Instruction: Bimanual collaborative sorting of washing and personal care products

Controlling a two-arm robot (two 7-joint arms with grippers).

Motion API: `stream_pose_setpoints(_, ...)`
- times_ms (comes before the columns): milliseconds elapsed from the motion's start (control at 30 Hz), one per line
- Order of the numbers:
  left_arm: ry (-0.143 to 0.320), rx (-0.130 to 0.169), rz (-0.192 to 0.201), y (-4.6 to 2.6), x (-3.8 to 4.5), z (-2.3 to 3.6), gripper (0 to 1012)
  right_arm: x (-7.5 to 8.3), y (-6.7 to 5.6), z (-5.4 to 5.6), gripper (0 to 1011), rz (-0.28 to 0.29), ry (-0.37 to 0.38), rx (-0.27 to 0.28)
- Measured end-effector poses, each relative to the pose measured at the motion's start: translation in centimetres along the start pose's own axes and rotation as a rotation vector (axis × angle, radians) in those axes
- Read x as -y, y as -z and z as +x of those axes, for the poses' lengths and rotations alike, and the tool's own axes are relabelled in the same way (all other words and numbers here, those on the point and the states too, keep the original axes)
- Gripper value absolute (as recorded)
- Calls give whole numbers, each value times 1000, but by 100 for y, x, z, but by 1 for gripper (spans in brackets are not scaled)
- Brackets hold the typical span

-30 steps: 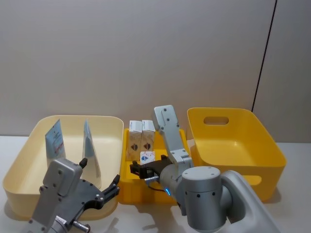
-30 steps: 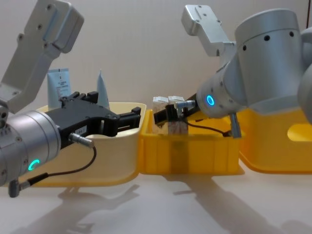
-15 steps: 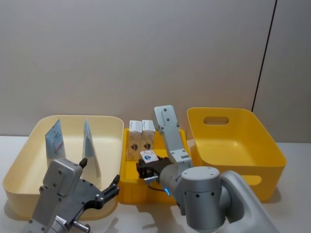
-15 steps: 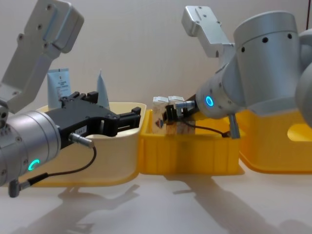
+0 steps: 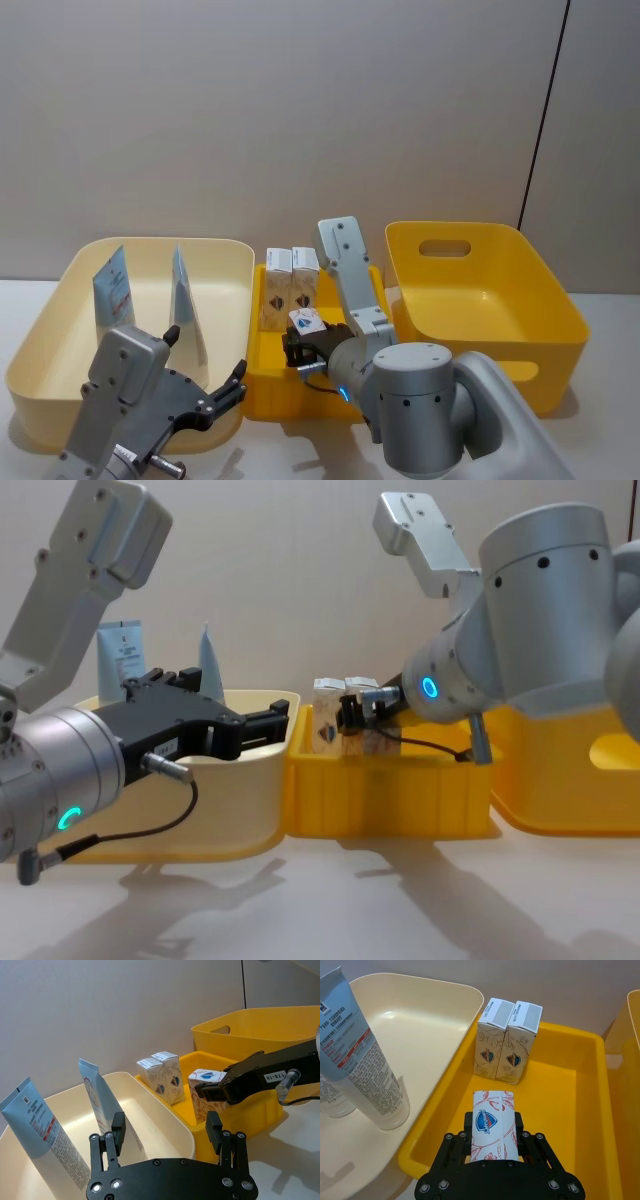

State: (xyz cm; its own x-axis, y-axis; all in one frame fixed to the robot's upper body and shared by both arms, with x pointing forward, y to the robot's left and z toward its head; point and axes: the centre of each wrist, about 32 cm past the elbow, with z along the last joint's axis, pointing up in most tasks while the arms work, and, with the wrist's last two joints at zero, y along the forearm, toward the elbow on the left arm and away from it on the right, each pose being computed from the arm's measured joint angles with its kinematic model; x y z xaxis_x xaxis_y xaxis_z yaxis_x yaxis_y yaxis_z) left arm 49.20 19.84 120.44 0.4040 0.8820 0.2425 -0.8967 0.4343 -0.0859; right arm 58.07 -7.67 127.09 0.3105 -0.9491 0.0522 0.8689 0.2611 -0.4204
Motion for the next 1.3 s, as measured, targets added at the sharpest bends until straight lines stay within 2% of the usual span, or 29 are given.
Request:
stream_pose_setpoints(300, 0, 0, 0, 0, 0, 0, 1000, -2, -32, 7, 410, 22, 0, 2)
stream_pose_setpoints(500, 0, 0, 0, 0, 0, 0, 1000, 5, -109, 28, 410, 76, -2, 8)
stream_pose_setpoints(933, 0, 0, 0, 0, 0, 0, 1000, 56, -392, 139, 410, 242, 19, 22)
stream_pose_setpoints(1033, 0, 0, 0, 0, 0, 0, 1000, 76, -492, 197, 410, 295, 40, 36)
stream_pose_setpoints(1300, 0, 0, 0, 0, 0, 0, 1000, 115, -672, 366, 410, 390, 126, 79)
